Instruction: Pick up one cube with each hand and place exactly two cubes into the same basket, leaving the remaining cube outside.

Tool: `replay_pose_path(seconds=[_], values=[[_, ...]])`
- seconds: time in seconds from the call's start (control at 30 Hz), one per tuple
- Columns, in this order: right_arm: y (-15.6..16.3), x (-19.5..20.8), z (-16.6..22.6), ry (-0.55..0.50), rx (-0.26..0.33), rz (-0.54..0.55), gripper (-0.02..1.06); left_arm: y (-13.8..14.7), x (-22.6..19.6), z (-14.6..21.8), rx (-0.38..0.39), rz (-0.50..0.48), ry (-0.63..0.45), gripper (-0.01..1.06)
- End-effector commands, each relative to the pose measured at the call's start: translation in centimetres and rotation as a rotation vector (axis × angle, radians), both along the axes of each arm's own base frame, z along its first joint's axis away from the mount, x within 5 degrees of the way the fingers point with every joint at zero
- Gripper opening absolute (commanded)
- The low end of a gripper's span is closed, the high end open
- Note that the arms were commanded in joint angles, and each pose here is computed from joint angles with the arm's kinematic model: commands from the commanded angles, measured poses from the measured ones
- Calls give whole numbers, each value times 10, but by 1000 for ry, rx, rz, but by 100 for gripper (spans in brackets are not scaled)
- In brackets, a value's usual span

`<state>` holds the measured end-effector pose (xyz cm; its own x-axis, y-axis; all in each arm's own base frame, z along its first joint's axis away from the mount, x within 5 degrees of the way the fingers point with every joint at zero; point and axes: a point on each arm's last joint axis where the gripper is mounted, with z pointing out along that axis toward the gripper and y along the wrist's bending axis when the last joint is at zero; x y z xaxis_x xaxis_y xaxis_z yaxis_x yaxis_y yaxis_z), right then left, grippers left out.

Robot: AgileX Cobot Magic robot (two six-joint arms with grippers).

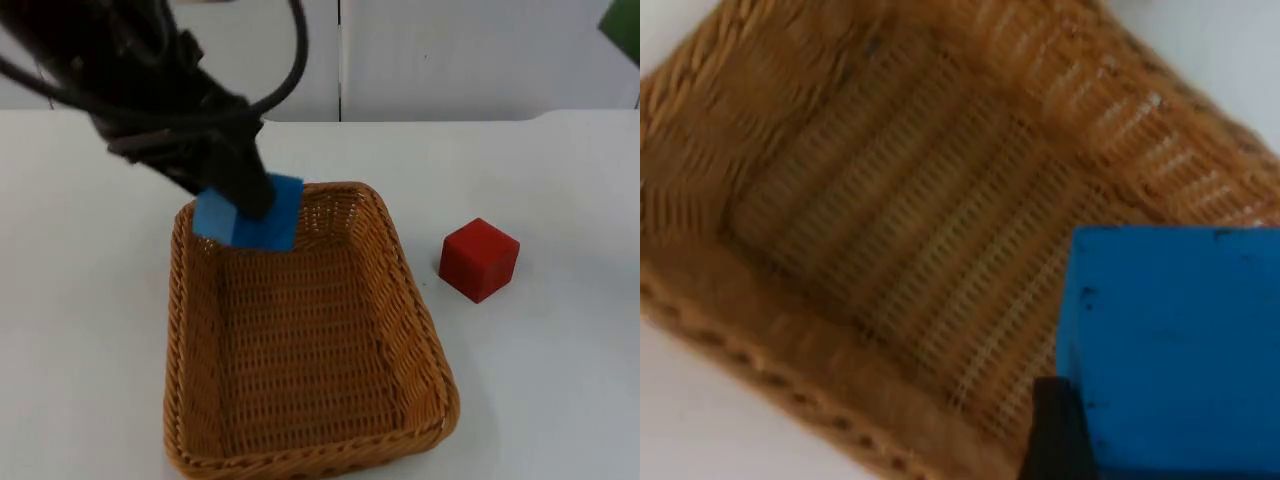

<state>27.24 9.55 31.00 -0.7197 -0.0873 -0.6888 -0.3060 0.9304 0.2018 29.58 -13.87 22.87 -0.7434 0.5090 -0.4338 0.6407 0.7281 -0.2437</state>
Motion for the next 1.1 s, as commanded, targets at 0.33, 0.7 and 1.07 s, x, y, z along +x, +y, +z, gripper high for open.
replay_pose_path(seconds=[0.33, 0.7, 1.07], values=[[87, 40, -12, 80, -34, 235, 0, 21, -44, -13, -13, 121, -89, 0], [165, 66, -35, 120, -61, 394, 0, 18, -62, -21, -47, 155, -82, 0], [187, 85, -71, 172, -75, 405, 0, -10, -67, -17, -44, 51, -233, 0]])
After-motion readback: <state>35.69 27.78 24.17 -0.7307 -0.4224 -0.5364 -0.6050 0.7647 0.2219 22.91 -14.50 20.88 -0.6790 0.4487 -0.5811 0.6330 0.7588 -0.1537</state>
